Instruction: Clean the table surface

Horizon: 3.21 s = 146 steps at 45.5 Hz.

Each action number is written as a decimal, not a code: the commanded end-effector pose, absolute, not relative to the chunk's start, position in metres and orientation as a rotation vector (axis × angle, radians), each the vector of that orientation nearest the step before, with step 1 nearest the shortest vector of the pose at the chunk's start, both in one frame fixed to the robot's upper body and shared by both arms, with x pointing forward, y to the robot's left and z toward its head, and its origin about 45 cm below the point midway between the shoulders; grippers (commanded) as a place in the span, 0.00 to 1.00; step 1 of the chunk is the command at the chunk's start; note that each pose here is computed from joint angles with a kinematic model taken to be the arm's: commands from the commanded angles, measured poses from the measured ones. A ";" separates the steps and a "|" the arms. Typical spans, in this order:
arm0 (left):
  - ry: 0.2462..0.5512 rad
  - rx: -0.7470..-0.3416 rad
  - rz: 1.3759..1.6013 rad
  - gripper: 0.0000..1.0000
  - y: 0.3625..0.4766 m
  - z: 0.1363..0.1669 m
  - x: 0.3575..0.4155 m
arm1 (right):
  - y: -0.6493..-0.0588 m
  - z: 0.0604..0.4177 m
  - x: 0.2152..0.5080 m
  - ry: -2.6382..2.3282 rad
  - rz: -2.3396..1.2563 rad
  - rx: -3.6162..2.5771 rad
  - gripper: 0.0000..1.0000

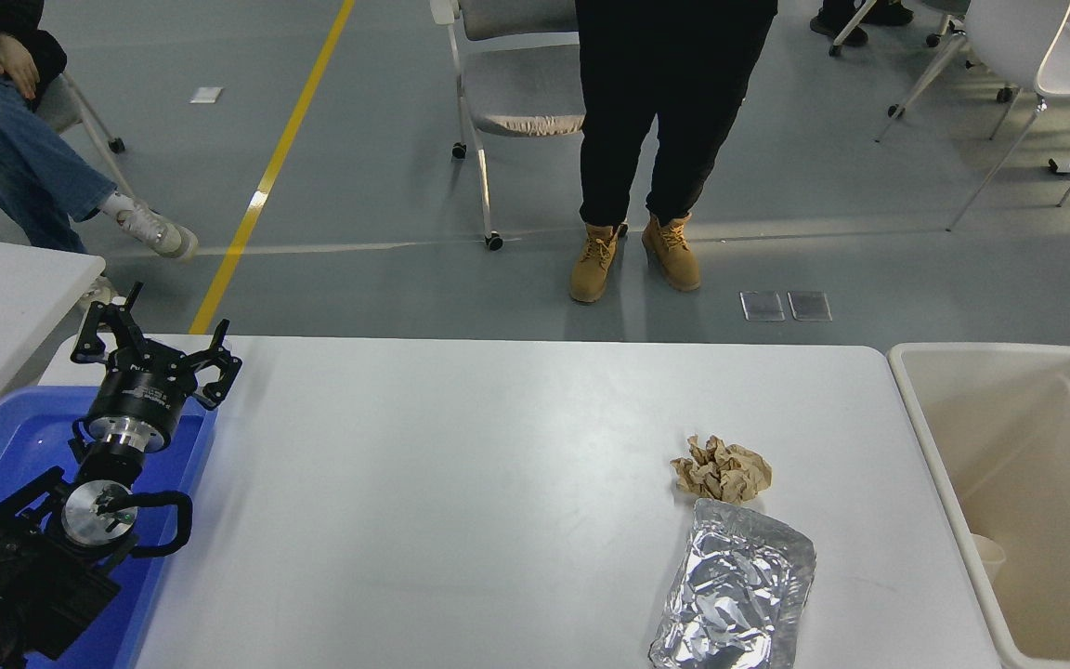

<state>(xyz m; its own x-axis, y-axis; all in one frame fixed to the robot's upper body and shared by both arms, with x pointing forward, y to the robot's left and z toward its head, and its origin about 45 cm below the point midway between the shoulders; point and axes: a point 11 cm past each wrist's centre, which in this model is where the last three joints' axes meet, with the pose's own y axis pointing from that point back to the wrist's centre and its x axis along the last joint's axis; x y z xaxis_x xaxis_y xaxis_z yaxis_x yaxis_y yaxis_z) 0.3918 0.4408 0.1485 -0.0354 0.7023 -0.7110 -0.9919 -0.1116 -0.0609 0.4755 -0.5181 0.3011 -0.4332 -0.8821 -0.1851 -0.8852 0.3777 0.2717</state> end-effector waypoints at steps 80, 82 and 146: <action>0.542 -0.704 1.561 1.00 0.441 0.1484 0.3917 | -0.434 0.164 0.408 2.093 0.525 -1.648 0.98; 0.542 -0.704 1.561 1.00 0.441 0.1484 0.3917 | -0.435 0.166 0.409 2.096 0.519 -1.650 0.98; 0.543 -0.704 1.560 1.00 0.441 0.1485 0.3919 | -0.533 0.249 0.292 1.671 -0.356 -3.836 0.98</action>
<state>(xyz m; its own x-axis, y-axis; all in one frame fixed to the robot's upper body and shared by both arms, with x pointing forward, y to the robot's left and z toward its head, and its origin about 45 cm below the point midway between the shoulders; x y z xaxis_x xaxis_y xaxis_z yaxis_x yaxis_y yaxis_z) 0.3918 0.4407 0.1485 -0.0354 0.7021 -0.7112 -0.9919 -0.1117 -0.0610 0.3569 -0.5213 0.2457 0.6501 -0.5399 0.5347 -0.7227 -0.2217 0.6547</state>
